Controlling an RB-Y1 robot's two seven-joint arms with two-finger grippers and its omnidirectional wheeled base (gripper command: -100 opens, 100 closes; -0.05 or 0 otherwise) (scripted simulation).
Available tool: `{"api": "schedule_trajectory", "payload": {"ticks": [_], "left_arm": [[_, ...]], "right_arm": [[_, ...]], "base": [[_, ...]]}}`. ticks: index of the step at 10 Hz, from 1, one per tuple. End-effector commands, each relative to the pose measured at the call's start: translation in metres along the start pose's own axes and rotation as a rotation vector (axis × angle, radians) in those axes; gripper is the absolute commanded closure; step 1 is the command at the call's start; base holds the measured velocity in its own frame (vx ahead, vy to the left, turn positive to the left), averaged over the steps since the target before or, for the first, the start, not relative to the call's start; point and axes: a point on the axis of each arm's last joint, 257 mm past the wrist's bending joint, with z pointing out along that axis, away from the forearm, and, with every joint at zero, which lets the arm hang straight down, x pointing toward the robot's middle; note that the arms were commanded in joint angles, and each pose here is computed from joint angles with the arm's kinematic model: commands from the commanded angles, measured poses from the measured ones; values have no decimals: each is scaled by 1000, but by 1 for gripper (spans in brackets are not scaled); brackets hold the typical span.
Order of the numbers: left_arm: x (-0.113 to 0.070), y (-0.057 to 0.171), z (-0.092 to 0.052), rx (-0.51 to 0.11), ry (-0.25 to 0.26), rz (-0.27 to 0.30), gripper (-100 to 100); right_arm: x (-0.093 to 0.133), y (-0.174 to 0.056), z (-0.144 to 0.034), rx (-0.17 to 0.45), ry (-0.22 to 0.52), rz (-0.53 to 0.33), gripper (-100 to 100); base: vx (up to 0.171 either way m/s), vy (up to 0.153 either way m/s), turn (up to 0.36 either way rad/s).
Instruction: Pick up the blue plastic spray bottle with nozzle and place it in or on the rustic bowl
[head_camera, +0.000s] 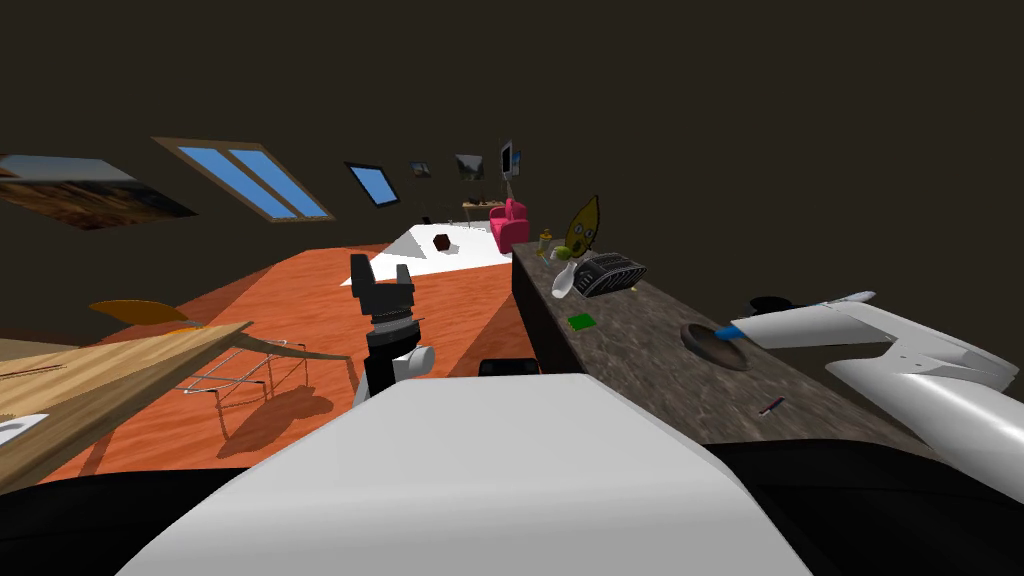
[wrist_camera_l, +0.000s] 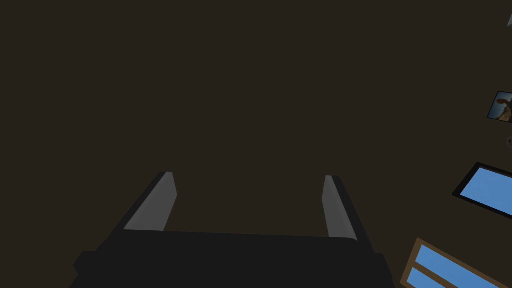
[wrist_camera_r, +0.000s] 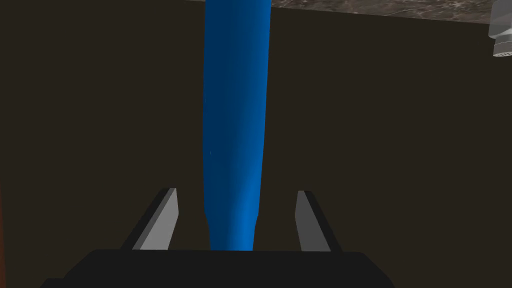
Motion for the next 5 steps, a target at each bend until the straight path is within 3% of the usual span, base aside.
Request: {"api": "schedule_trajectory", "payload": {"ticks": [1,4,5], "left_arm": [[0,0,0,0,0,0,0],[0,0,0,0,0,0,0],[0,0,0,0,0,0,0]], "right_arm": [[0,0,0,0,0,0,-100],[0,0,0,0,0,0,-100],[0,0,0,0,0,0,0]], "base": [[-3,-5,1],[0,0,0],[0,0,0]]}}
